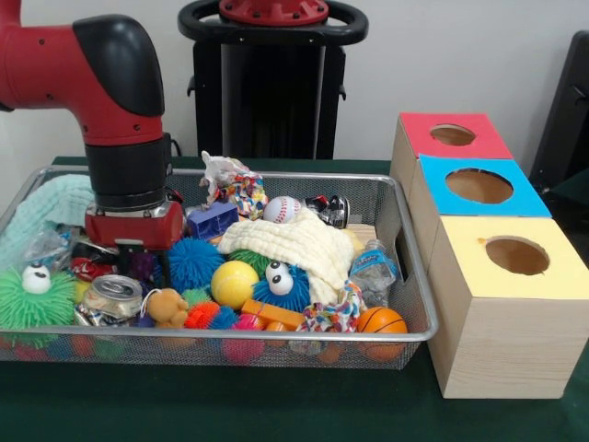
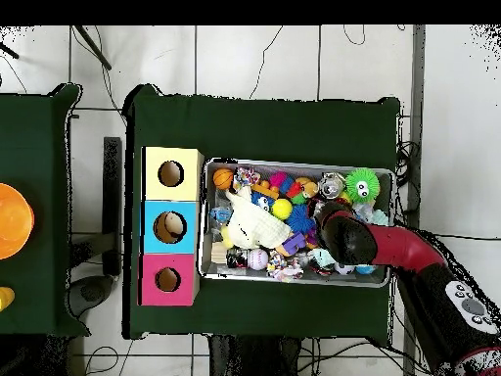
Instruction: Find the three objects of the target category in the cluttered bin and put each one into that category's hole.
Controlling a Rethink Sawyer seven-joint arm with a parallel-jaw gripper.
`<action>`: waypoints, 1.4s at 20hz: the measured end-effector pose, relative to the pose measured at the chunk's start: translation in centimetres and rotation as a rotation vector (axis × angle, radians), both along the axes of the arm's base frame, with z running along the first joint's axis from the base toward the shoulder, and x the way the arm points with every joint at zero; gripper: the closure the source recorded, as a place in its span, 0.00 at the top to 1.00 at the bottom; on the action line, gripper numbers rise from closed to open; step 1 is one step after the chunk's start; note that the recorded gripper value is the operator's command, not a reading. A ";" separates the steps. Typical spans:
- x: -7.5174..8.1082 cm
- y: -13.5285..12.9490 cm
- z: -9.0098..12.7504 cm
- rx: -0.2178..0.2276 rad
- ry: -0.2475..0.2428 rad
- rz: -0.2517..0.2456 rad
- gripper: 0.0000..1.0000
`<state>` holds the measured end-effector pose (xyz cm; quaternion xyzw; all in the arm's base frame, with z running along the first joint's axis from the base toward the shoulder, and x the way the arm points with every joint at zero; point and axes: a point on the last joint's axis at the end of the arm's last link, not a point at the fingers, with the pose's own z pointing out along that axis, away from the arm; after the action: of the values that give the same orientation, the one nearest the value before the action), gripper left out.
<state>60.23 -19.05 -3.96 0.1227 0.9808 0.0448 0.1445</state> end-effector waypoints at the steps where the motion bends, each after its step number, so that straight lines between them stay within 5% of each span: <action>1: 0.0 0.0 0.0 0.000 -0.001 0.000 1.00; 19: -0.1 0.3 0.3 -0.002 0.023 0.009 1.00; 25: 0.1 1.1 2.2 -0.015 0.046 0.029 1.00; 28: -0.4 0.9 3.9 -0.004 0.098 0.009 1.00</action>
<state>59.86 -18.18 -0.05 0.1201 0.9874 0.0376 0.0963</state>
